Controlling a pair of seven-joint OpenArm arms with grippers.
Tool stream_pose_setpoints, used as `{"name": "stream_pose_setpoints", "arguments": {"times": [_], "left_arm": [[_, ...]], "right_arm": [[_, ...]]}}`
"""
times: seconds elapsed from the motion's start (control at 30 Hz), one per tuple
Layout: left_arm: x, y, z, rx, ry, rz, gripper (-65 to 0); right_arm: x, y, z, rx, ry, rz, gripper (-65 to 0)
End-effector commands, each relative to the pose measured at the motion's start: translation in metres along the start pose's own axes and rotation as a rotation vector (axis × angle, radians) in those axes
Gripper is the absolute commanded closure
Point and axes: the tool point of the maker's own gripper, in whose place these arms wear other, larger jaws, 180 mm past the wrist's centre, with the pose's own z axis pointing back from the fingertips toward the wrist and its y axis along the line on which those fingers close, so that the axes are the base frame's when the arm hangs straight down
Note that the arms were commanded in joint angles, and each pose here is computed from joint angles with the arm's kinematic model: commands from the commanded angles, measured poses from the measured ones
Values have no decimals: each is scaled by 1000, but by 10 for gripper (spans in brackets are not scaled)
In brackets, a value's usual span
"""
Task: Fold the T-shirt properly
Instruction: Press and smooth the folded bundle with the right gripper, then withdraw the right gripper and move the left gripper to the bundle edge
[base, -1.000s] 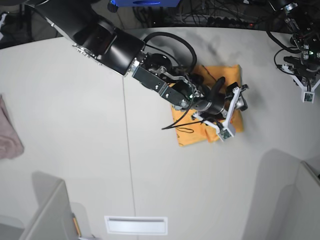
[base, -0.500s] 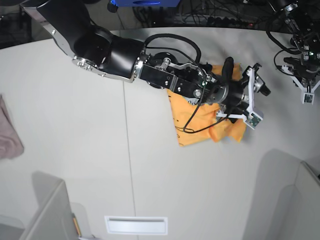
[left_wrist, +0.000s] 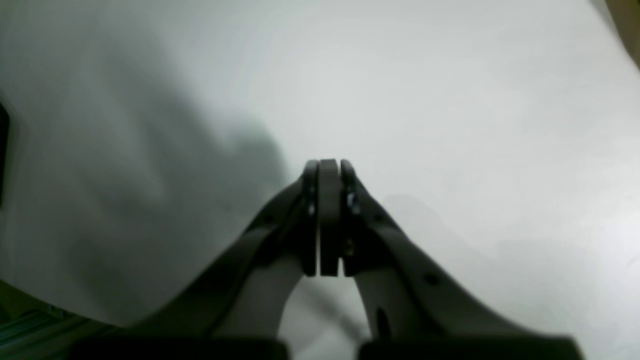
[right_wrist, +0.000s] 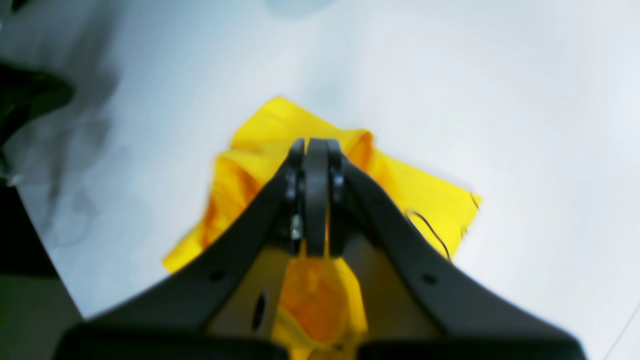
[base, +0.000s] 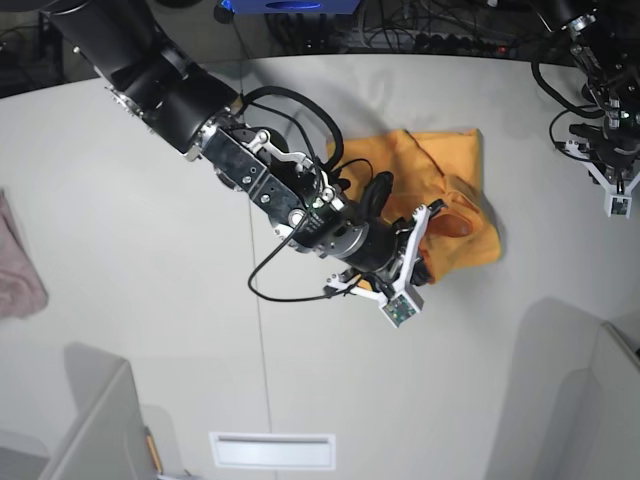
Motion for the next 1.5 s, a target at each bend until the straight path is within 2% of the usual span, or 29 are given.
{"name": "stream_pose_setpoints", "arguments": {"times": [0.0,0.1,0.27,0.4,0.5,0.57,0.67,0.8,0.87,0.93,1.13,1.27,1.47], "left_arm": [[5,18,9,48,-27,-1,0],[8,33,20,93,-50,17,0],[5,45,28,128,-53,31,0],[3,45,28,128,-47,26,0],[2,44,28,127,-47,27,0],[2,44,28,127,-47,27,0],[2,44,28,126,-46,28,0],[1,44,27,125,-42,31,0],[1,44,27,125,-42,31,0],[1,44,27,124,-42,30,0],[1,44,27,125,-42,31,0],[1,45,28,127,-43,31,0],[1,44,27,125,-43,29,0]], "right_arm": [[16,-6,1,-9,-48,-3,0],[-6,-32,-7,-68,16,-45,0],[-50,-51,-24,-115,143,-80,0],[-53,-35,-35,-89,162,-100,0],[-52,1,-44,-24,173,-54,0],[-40,26,-49,20,154,-28,0],[-34,44,-53,51,145,1,0],[6,83,-42,139,-28,91,0],[12,85,-38,146,-23,106,0],[9,76,-37,125,18,124,0],[-16,-8,-27,-31,140,43,0],[-39,-46,-17,-101,190,35,0],[-72,-60,-11,-129,246,18,0]]}}
